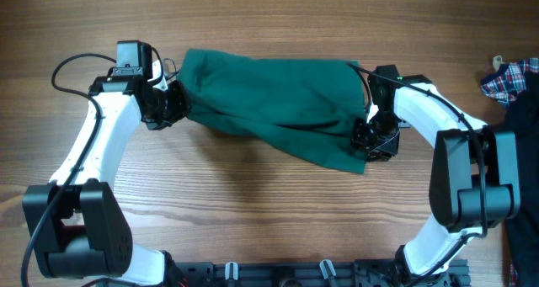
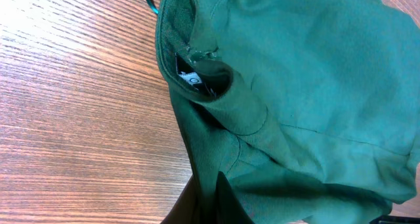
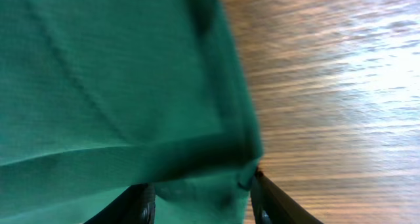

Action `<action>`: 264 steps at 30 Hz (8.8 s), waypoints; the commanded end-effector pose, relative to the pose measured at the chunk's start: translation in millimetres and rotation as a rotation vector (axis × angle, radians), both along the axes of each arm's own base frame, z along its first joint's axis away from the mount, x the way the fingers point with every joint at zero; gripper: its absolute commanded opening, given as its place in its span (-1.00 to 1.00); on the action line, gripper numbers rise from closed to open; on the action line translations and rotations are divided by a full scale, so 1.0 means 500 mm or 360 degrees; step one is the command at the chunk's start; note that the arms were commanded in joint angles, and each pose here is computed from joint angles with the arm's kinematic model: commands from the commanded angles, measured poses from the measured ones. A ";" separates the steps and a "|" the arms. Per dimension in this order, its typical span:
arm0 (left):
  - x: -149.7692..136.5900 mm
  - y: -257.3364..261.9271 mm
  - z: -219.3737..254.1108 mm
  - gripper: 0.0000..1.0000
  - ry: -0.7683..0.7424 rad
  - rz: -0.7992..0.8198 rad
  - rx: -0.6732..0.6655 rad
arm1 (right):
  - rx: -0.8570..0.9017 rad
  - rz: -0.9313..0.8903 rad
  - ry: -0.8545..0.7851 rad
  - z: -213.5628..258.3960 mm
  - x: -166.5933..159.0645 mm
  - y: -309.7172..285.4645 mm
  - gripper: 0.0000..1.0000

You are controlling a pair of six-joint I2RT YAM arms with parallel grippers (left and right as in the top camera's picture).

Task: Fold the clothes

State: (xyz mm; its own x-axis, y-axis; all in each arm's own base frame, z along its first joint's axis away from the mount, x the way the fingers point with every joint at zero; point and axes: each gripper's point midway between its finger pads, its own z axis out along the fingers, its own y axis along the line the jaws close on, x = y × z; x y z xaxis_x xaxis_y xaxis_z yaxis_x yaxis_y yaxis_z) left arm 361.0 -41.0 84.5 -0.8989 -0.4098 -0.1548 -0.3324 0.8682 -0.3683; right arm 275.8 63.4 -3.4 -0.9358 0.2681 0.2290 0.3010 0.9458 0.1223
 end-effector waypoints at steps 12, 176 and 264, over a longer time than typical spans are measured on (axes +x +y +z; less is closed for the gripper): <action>0.013 0.000 0.029 -0.92 -0.0070 0.0004 -0.0007 | -0.0130 0.0085 -0.0434 0.183 0.068 -0.032 -0.91; 0.237 -0.006 -0.147 -0.23 -0.0176 -0.0117 0.0612 | 0.0880 0.0513 -0.1276 0.105 0.352 0.168 -0.91; 0.254 -0.376 -0.001 -0.89 -0.0570 -0.0495 0.0217 | -0.0061 0.0544 -0.1060 0.201 0.405 -0.185 -0.92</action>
